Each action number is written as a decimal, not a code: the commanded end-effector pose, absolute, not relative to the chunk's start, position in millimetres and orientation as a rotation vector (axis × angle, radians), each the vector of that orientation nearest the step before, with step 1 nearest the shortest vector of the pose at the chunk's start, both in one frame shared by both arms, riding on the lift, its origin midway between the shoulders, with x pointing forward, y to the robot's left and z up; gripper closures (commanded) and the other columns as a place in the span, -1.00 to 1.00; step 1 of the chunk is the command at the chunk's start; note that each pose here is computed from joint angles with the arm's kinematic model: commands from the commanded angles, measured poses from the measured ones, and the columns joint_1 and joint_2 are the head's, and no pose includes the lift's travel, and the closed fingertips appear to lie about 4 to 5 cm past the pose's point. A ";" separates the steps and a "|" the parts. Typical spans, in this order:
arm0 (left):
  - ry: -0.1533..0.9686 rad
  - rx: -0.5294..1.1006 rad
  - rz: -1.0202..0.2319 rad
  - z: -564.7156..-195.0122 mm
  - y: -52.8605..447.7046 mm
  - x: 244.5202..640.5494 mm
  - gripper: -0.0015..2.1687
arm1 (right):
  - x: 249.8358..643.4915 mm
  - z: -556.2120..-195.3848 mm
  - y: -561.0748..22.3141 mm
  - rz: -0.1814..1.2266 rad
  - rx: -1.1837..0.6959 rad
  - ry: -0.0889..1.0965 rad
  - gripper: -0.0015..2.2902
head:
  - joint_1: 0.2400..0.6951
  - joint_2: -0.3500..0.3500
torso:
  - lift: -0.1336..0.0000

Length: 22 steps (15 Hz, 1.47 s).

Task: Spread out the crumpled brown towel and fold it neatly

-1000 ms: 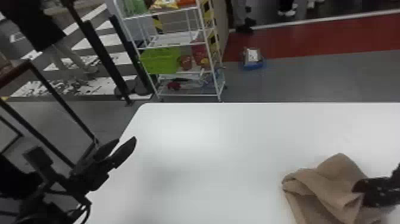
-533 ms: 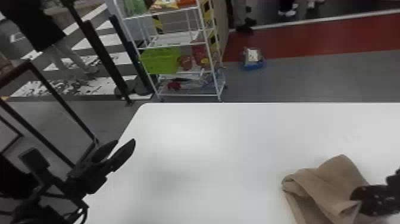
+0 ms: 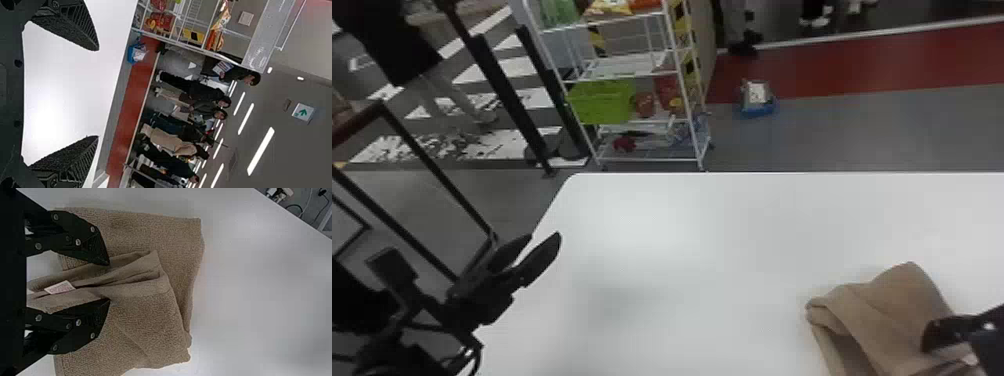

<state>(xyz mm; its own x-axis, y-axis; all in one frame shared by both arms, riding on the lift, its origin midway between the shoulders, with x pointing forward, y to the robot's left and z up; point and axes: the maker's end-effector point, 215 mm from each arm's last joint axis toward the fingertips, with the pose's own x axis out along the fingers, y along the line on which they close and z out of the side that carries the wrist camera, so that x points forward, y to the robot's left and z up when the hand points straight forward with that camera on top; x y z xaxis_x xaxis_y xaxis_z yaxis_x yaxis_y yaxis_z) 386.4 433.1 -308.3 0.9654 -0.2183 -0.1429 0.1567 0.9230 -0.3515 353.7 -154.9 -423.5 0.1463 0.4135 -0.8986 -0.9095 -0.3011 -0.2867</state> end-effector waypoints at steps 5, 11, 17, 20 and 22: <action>0.182 -0.344 -0.188 -308.3 433.6 387.4 -0.92 | 345.6 -413.7 -149.2 1.459 -1.277 0.537 -0.43 | 1.00 1.00 | -0.83; 0.153 -0.354 -0.120 -311.8 432.5 397.4 -0.93 | 342.4 -422.4 -157.9 1.453 -1.304 0.565 -0.43 | 1.00 1.00 | -0.83; 0.156 -0.356 -0.072 -315.8 433.5 404.3 -0.92 | 342.0 -426.5 -158.9 1.463 -1.318 0.564 -0.42 | 1.00 1.00 | -0.83; 0.157 -0.357 -0.079 -316.3 432.6 403.3 -0.92 | 343.5 -430.0 -158.2 1.477 -1.324 0.554 -0.20 | 1.00 1.00 | -0.83; 0.154 -0.355 -0.080 -315.4 432.6 403.4 -0.92 | 346.0 -425.4 -152.7 1.476 -1.296 0.543 -0.19 | 1.00 1.00 | -0.83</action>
